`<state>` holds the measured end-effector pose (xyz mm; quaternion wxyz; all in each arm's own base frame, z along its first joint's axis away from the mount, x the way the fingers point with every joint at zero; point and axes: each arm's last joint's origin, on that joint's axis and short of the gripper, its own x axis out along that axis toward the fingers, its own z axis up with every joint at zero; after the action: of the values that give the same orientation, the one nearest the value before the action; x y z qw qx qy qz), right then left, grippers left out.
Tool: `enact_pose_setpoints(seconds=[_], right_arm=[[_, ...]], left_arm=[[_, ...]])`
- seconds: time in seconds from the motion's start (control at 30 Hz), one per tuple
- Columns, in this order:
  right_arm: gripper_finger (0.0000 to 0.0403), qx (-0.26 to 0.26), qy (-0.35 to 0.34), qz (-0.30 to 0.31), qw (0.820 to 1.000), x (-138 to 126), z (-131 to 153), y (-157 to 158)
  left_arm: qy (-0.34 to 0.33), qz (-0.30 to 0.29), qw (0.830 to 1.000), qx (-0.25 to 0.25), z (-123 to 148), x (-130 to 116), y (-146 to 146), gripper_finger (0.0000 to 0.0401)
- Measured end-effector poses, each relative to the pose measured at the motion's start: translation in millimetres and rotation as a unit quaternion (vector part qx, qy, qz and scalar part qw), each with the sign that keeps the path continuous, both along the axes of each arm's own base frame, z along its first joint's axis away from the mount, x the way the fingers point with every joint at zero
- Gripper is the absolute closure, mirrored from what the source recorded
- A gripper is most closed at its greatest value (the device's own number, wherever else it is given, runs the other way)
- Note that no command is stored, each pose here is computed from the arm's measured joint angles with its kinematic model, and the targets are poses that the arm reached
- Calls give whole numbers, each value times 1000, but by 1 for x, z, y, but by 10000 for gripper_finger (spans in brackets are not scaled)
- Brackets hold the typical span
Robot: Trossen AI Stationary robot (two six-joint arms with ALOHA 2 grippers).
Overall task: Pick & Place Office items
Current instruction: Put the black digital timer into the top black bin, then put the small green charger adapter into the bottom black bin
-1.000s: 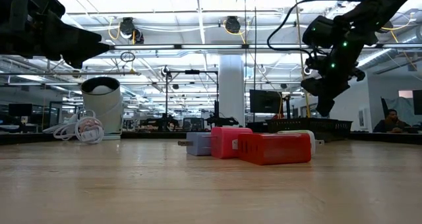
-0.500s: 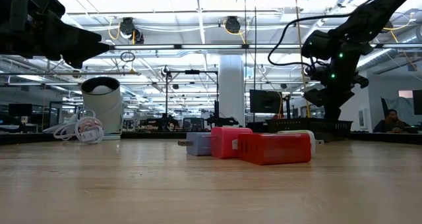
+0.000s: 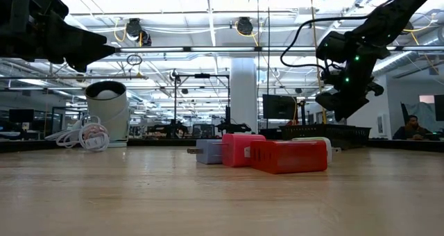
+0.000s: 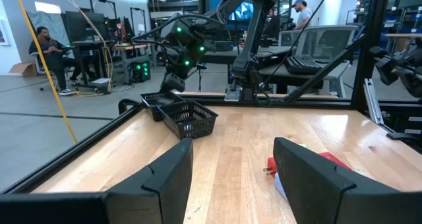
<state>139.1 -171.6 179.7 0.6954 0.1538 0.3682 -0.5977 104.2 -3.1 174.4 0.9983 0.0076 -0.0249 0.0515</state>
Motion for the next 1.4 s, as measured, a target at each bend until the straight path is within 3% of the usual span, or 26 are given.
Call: enact_pose_setpoints(seconds=[0.2, 0.37, 0.57, 0.67, 0.8, 0.93, 1.13, 1.27, 1.4], right_arm=[[243, 22, -32, 17, 999, 1, -1, 0], [230, 32, -98, 64, 993, 9, 3, -2], [235, 33, -219, 153, 963, 28, 14, 0], [237, 40, -294, 232, 926, 43, 23, 7], [235, 58, -368, 370, 851, 69, 37, 30], [222, 39, -387, 510, 767, 95, 49, 71], [175, 10, -376, 656, 654, 116, 59, 147], [139, 18, -326, 701, 634, 116, 51, 193], [120, 25, -259, 707, 658, 112, 35, 228]], left_arm=[[0, 0, 1000, 0, 0, 0, 0, 187], [0, 0, 1000, 0, 0, 0, 0, 187], [0, 0, 1000, 0, 0, 0, 0, 187], [0, 0, 1000, 0, 0, 0, 0, 187], [0, 0, 1000, 0, 0, 0, 0, 187], [0, 0, 1000, 0, 0, 0, 0, 187], [0, 0, 1000, 0, 0, 0, 0, 187], [0, 0, 1000, 0, 0, 0, 0, 187], [0, 0, 1000, 0, 0, 0, 0, 187]])
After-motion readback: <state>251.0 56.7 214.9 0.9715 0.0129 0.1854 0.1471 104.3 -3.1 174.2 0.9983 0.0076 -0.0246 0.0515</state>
